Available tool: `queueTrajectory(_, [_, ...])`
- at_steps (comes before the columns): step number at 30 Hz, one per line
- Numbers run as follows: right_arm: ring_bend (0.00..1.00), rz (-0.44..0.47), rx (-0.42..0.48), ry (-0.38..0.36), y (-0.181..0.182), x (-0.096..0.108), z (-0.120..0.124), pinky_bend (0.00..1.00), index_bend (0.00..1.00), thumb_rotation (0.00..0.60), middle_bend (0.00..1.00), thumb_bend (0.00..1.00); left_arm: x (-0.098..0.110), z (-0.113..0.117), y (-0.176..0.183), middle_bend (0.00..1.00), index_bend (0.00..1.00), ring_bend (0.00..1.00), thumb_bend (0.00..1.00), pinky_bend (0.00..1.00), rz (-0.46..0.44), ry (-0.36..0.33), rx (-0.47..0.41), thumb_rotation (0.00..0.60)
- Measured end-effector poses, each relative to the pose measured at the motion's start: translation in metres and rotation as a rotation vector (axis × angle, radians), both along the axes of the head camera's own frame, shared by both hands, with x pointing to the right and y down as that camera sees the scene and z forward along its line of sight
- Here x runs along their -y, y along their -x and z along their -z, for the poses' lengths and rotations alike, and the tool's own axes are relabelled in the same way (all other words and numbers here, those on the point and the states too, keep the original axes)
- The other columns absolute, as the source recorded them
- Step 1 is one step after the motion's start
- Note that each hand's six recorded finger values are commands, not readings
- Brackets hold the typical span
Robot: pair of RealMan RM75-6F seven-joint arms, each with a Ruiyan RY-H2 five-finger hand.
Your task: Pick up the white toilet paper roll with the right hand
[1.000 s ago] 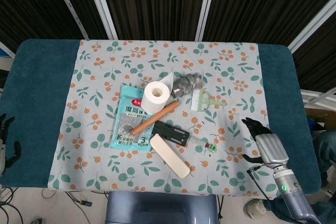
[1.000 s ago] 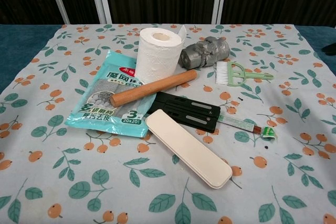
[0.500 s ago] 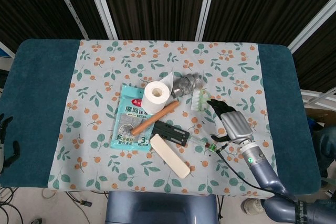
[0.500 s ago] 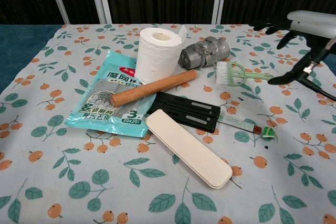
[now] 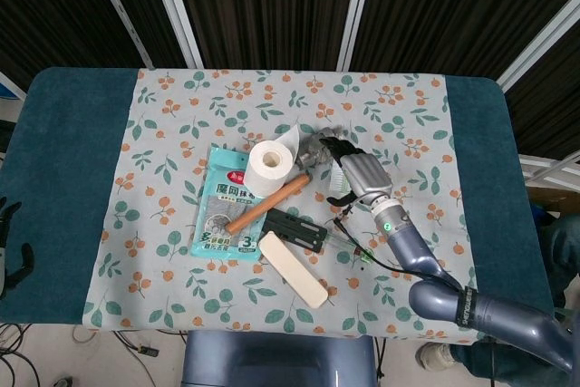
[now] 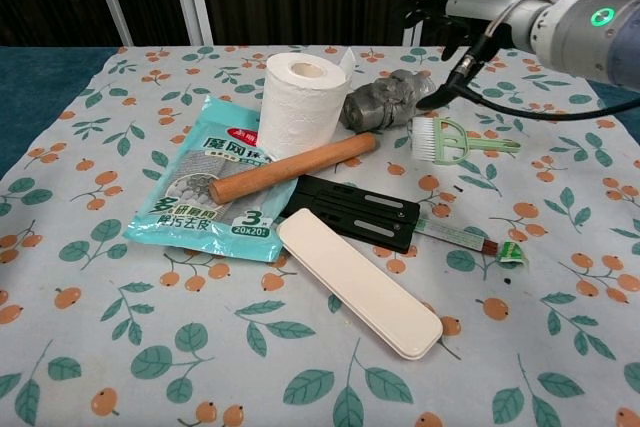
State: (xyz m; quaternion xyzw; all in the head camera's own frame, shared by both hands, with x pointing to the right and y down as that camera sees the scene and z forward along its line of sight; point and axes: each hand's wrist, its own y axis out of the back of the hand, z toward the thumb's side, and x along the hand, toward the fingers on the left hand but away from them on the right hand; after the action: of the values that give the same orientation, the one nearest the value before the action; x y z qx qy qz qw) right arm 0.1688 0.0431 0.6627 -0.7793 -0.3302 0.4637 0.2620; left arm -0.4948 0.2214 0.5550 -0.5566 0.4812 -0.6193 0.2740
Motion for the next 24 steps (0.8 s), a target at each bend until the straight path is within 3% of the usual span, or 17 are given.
queueTrajectory(11, [0.06,0.068,-0.001,0.013,0.053,0.03,-0.016,0.21,0.02,0.6,0.05,0.22,0.001,-0.001,0.003,0.01,0.1,0.02,0.57,0.0,0.021,0.011,-0.011,0.6])
queueTrajectory(24, [0.05,0.239,-0.026,0.039,0.109,0.024,-0.027,0.2,0.02,0.6,0.05,0.23,0.001,0.0,0.006,0.01,0.1,0.02,0.57,0.0,0.042,0.015,-0.012,0.6])
